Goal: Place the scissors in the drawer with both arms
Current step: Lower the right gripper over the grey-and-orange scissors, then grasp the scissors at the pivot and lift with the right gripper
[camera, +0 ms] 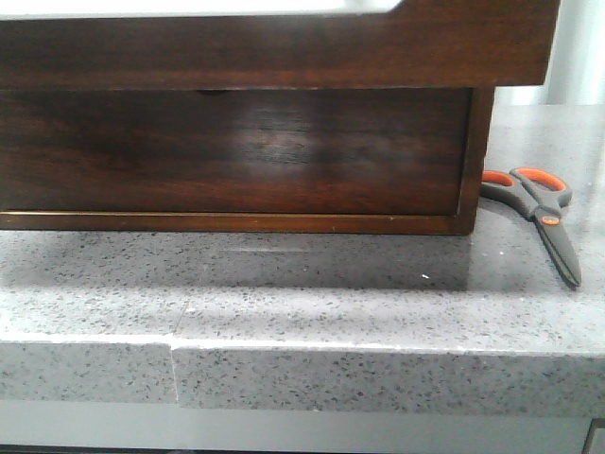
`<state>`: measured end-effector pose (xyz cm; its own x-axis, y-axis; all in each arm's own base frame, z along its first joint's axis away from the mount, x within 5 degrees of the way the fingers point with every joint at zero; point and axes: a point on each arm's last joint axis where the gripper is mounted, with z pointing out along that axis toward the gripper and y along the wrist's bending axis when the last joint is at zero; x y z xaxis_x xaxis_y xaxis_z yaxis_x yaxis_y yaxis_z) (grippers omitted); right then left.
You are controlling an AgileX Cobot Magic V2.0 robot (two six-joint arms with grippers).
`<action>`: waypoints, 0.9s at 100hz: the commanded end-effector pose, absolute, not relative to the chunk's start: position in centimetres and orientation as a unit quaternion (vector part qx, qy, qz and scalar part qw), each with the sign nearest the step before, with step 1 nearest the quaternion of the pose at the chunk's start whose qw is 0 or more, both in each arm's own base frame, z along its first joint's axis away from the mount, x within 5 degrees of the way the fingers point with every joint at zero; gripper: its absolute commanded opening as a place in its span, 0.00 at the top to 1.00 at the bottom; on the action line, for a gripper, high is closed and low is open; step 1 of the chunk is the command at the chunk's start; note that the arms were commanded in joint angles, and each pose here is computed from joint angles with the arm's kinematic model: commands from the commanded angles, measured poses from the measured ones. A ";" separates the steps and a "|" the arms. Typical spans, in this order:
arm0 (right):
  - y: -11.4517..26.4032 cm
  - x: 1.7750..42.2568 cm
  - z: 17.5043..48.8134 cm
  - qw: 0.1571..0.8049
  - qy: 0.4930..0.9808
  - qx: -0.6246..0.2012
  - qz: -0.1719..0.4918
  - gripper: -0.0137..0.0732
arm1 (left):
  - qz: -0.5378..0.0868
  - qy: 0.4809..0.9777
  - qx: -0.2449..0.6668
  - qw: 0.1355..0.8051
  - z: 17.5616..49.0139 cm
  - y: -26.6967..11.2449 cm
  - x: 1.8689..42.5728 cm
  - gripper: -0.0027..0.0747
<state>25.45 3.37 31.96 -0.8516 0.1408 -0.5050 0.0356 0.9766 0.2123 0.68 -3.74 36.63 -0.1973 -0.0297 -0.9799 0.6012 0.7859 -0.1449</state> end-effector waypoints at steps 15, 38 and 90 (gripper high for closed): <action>5.3 26.5 33.1 0.318 0.941 0.012 0.115 0.67 | -0.275 0.703 0.183 0.629 38.1 -3.7 0.6 0.99; 5.3 26.6 32.9 0.315 0.942 0.014 0.115 0.67 | -0.275 0.703 0.183 0.629 38.1 -3.7 0.6 0.99; 5.8 29.3 27.7 0.217 0.970 0.038 0.103 0.35 | -0.275 0.703 0.183 0.629 38.1 -3.7 0.6 0.99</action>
<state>28.56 5.70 26.95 -0.9272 0.0944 -0.3624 0.0208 0.9792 0.2019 0.68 -3.74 36.62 -0.1976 -0.0294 -0.9798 0.6013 0.7858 -0.1449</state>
